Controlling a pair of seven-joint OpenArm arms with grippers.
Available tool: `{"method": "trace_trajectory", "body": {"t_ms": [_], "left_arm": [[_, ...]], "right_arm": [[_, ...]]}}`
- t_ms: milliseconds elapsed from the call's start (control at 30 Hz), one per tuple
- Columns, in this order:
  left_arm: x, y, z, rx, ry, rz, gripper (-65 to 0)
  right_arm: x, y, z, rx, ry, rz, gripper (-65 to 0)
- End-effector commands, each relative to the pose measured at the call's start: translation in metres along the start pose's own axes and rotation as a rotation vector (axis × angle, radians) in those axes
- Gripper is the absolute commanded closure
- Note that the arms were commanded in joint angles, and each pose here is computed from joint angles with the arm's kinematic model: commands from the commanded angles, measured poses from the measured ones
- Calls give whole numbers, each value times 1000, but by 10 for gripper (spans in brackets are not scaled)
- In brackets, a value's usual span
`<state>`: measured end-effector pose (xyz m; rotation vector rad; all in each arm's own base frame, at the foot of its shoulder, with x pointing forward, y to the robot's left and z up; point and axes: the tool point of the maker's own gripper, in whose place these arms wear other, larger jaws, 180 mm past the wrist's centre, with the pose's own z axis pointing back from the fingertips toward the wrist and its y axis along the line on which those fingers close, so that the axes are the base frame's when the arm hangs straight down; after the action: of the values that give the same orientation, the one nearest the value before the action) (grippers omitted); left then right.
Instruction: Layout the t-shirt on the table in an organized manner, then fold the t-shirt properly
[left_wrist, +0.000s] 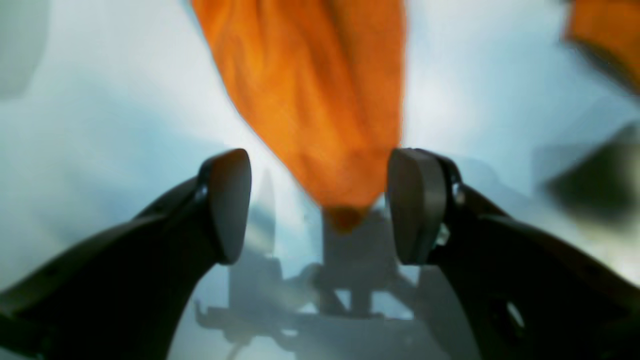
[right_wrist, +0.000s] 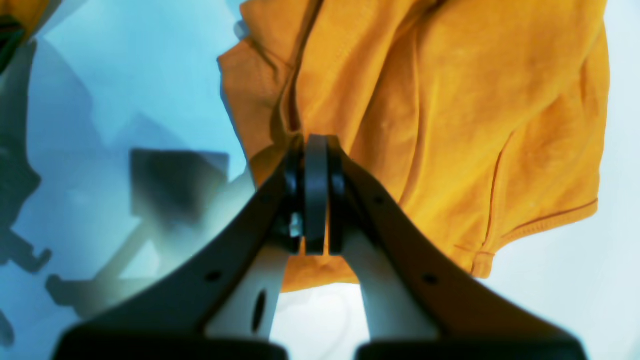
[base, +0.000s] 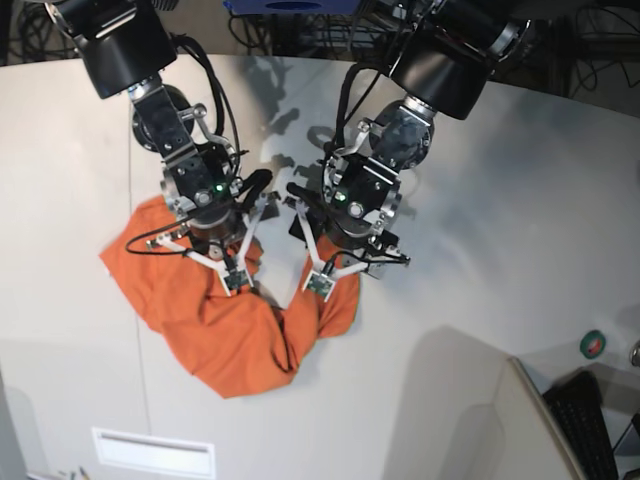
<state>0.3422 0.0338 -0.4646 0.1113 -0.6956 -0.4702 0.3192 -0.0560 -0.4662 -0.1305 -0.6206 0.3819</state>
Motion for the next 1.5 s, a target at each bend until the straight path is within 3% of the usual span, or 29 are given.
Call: {"method": "trace_trajectory", "body": {"t_ms": [0,300,500,567,633,667,800,900,1033,1167,1367,1467], "left_arm": [[28,4,7,10,-82,3,-411],[-6,5,-14,14,40,-20,-413],[-20,4,-23,14,54,-37,-397],[-22,4,-23,13,58,-36,-278],[-22,5,-23,17,60,-41,-43],[-22,6,-23,19,60,-40,0],[-28,29,-24,57,69,-22,0],[-30,70,-15,126,46,49,0],[-33,126,15,230,21,128,0],[-34,168,46,315,-31,140,0],[-34,183,64,353,-60,106,0],[-49,179,60,345,-21,102,0]], "right_arm": [[20,-6,3,-16,-55,-6,0],[21,-5,3,-15,-56,-7,0],[20,-5,3,-14,-54,-7,0],[18,-4,3,-13,-52,-7,0],[17,-4,3,-12,-50,-7,0],[17,-4,3,-12,-49,-7,0],[16,-7,3,-18,-48,-16,0],[12,-37,7,-68,-52,-117,0],[13,-70,19,-127,-83,-210,0],[6,-87,35,-161,-112,-251,0],[3,-100,45,-189,-128,-284,0],[1,-92,44,-174,-121,-255,0]]}}
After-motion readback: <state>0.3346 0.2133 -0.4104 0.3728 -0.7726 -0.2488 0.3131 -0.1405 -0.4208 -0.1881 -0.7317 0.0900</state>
